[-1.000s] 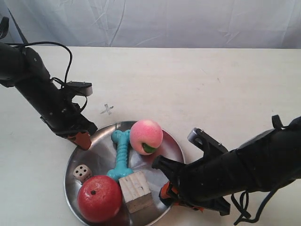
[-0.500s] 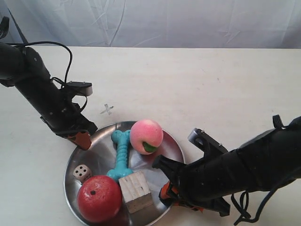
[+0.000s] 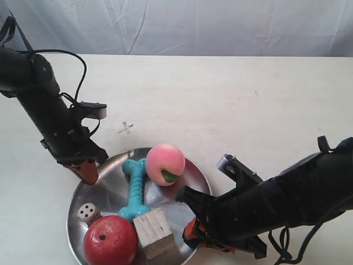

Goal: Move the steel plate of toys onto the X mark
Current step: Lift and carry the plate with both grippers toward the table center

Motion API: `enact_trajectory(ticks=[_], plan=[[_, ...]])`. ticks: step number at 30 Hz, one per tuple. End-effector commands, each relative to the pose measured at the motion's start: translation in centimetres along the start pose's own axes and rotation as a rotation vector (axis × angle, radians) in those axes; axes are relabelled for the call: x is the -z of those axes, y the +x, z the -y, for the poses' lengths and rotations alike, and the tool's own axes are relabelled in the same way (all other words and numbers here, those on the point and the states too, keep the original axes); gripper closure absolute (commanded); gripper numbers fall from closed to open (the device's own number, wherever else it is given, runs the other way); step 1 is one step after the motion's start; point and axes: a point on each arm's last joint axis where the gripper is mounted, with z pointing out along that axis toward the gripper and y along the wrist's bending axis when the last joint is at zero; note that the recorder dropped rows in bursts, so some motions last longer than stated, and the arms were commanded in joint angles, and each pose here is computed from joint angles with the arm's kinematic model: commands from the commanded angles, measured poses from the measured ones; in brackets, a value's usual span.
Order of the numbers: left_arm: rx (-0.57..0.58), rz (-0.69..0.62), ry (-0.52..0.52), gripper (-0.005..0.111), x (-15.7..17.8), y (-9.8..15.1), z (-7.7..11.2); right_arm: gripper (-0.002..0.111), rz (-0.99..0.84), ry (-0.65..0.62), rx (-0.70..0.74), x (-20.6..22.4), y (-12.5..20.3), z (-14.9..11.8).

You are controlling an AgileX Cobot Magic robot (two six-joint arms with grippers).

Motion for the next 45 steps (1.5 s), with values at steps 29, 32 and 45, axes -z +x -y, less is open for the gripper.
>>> enact_trajectory(ticks=[29,32,45], plan=[[-0.001,0.0,-0.081,0.107,6.3,-4.4,1.8,0.109,0.011,-0.272,0.0,1.9,-4.5,-5.9],[-0.018,0.035,-0.116,0.107,7.4,-5.1,1.8,0.109,0.042,-0.277,0.01,1.4,-5.7,-6.9],[-0.048,0.09,-0.171,0.107,6.5,-10.6,-0.5,0.109,0.193,-0.235,0.011,-1.1,-13.3,-8.9]])
